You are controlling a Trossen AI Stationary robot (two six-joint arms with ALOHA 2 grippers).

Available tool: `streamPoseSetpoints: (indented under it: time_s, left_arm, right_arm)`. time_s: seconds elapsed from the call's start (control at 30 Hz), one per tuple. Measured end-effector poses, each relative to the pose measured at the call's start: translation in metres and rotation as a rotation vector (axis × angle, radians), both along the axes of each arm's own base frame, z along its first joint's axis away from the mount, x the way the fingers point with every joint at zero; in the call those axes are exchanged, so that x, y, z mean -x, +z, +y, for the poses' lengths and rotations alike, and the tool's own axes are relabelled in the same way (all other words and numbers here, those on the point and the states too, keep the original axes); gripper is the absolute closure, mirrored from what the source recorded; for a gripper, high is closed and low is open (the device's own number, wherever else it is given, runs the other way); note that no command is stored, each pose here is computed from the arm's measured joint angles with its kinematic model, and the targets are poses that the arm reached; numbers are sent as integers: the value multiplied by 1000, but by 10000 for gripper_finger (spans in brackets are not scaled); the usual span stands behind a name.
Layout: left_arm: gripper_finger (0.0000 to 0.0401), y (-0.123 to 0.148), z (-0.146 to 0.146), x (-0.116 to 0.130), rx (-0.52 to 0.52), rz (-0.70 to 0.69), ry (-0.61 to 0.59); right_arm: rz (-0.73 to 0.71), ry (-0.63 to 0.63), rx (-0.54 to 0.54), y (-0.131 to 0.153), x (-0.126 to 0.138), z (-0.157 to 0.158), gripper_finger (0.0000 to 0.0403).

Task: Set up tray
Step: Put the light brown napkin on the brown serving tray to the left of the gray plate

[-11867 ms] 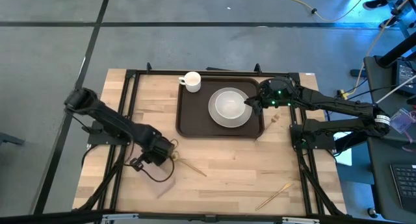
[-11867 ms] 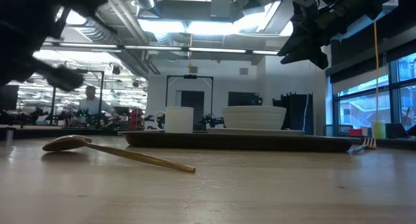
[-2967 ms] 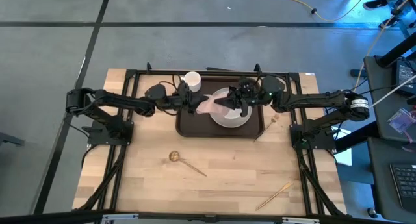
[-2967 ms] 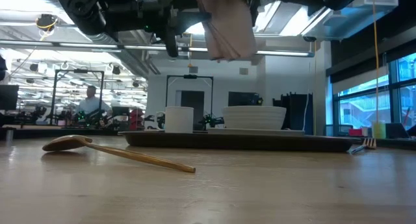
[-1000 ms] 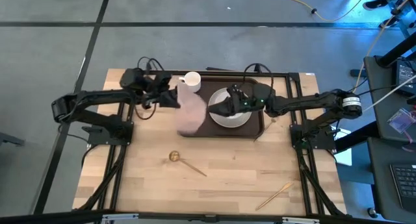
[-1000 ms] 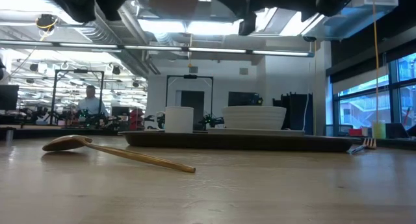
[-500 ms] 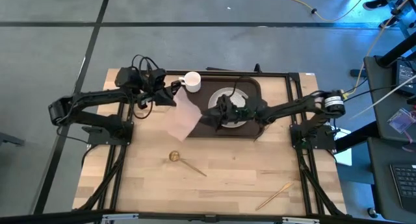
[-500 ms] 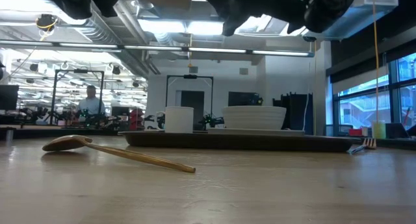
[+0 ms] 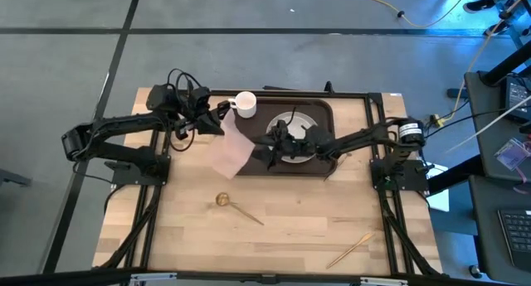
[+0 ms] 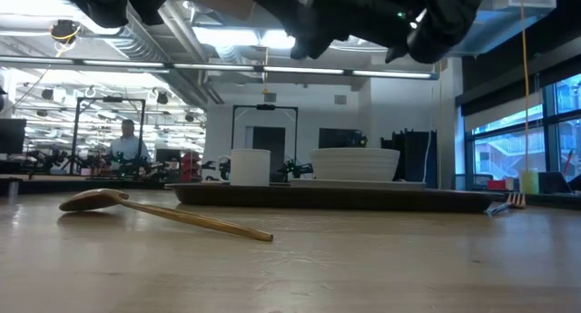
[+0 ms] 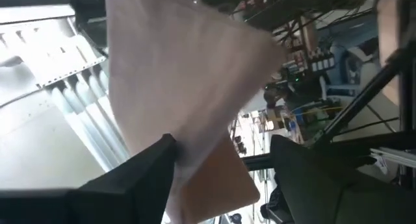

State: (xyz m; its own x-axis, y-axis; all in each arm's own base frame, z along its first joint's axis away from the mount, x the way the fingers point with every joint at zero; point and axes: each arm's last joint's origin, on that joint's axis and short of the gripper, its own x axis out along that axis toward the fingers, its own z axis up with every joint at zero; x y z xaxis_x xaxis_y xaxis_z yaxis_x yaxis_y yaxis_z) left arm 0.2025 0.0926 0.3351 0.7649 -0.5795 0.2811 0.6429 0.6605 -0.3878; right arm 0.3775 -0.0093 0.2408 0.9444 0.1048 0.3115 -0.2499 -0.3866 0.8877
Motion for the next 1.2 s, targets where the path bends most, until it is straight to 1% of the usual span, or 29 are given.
streamPoseSetpoints:
  time_s: [0.1, 0.27, 0.4, 0.47, 0.57, 0.63, 0.77, 0.8, 0.83, 0.9, 1.03, 1.2]
  left_arm:
    - [397, 0, 0, 0, 1, -1, 0]
    - [397, 0, -2, -1, 0, 1, -12]
    - [397, 0, -6, -2, 8, 19, -51]
    - [397, 0, -9, -3, 10, 23, -67]
    - [397, 0, -12, -5, 46, 53, -97]
    - [397, 0, -15, -6, 85, 81, -115]
    - [397, -2, -18, -11, 197, 135, -106]
    - [397, -4, -18, -12, 222, 152, -98]
    - [397, -7, -18, -13, 240, 169, -89]
    - [397, -19, -16, -14, 285, 223, -61]
    - [397, -53, -10, -9, 396, 307, 35]
    - [397, -89, -10, 0, 480, 387, 118]
  right_arm:
    - [-38, 19, 47, 6, -10, -7, 163]
    - [-83, 46, 72, 17, -26, -18, 189]
    - [-81, 53, 102, 15, -30, -25, 214]
    - [-77, 37, 126, 12, -31, -31, 233]
    - [-66, 10, 212, 10, -30, -40, 272]
    - [-65, -30, 284, 9, -30, -47, 304]
    - [-87, -102, 475, 9, -27, -63, 376]
    - [-92, -109, 518, 9, -26, -68, 388]
    - [-96, -117, 557, 9, -25, -72, 393]
    - [-87, -122, 587, 7, -23, -81, 391]
    - [-49, -116, 679, 2, -21, -95, 396]
    - [76, -98, 732, -11, -19, -112, 399]
